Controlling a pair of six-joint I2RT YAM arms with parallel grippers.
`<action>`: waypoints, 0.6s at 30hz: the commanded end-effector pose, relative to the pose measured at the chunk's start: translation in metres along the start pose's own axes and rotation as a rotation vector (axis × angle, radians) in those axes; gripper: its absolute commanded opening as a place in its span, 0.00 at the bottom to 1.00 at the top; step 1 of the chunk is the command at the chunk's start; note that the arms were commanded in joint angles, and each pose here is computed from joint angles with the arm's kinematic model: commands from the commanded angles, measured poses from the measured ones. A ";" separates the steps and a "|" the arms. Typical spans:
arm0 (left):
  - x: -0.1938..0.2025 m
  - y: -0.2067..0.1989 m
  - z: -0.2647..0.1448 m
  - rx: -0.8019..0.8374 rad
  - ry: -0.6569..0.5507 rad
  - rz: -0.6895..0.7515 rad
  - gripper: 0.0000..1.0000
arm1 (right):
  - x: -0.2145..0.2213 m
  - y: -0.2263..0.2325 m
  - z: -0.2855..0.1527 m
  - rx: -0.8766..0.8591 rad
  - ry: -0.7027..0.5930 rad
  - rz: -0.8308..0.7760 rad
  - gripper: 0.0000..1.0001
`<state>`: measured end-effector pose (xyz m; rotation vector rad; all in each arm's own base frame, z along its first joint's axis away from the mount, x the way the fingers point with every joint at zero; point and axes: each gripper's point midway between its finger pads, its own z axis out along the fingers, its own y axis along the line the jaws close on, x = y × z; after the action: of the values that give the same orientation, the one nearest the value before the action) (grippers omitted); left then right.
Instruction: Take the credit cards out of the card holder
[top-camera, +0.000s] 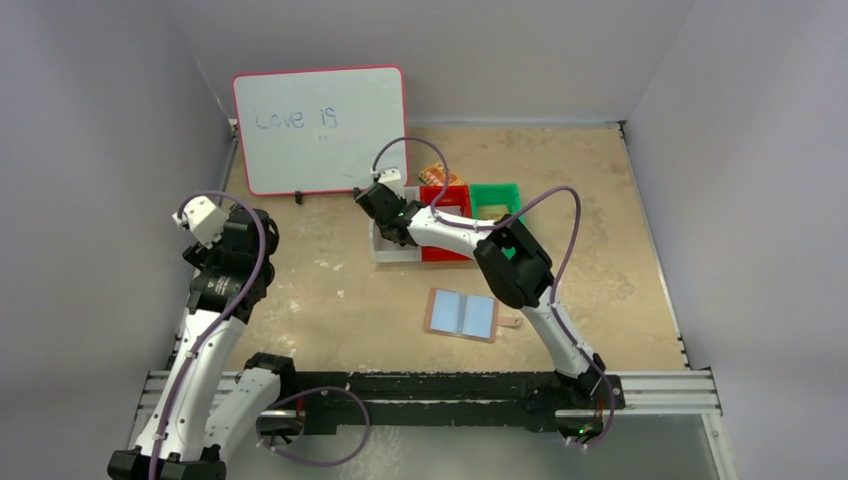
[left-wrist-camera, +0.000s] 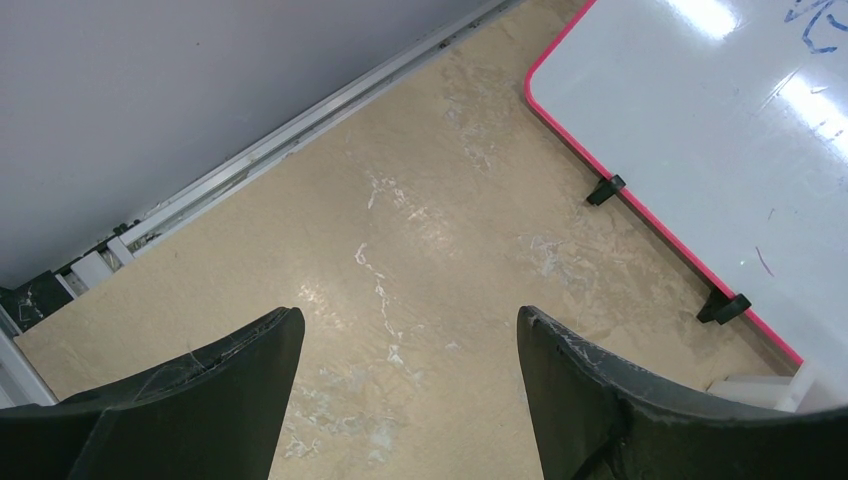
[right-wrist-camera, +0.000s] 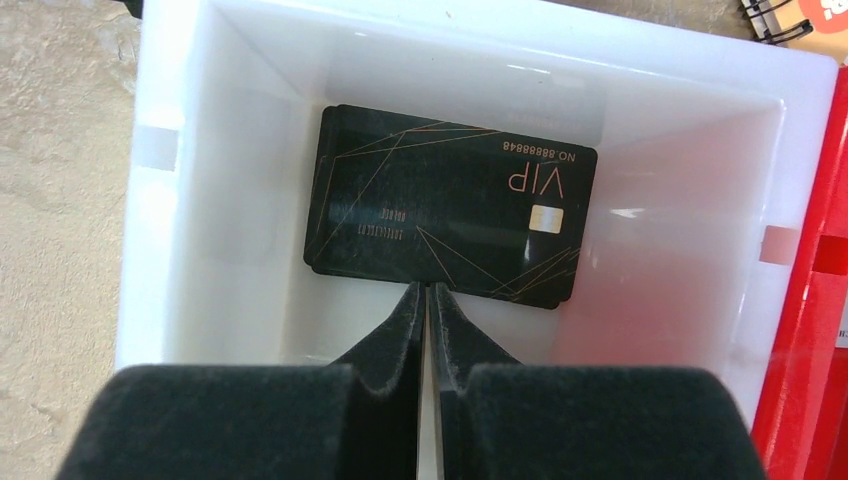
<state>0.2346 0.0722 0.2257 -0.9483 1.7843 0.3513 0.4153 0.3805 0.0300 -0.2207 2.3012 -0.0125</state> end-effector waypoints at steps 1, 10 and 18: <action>-0.002 -0.001 0.002 0.003 -0.006 0.007 0.78 | -0.023 0.002 -0.023 -0.072 -0.040 0.010 0.08; 0.001 -0.002 0.004 -0.001 0.005 0.021 0.78 | -0.083 -0.002 -0.098 -0.222 -0.172 0.059 0.16; 0.003 -0.002 0.005 -0.009 0.012 0.031 0.78 | -0.060 -0.081 -0.112 -0.037 -0.180 0.190 0.16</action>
<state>0.2380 0.0699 0.2194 -0.9346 1.8181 0.3610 0.3827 0.3520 0.1676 -0.1838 2.1251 0.2395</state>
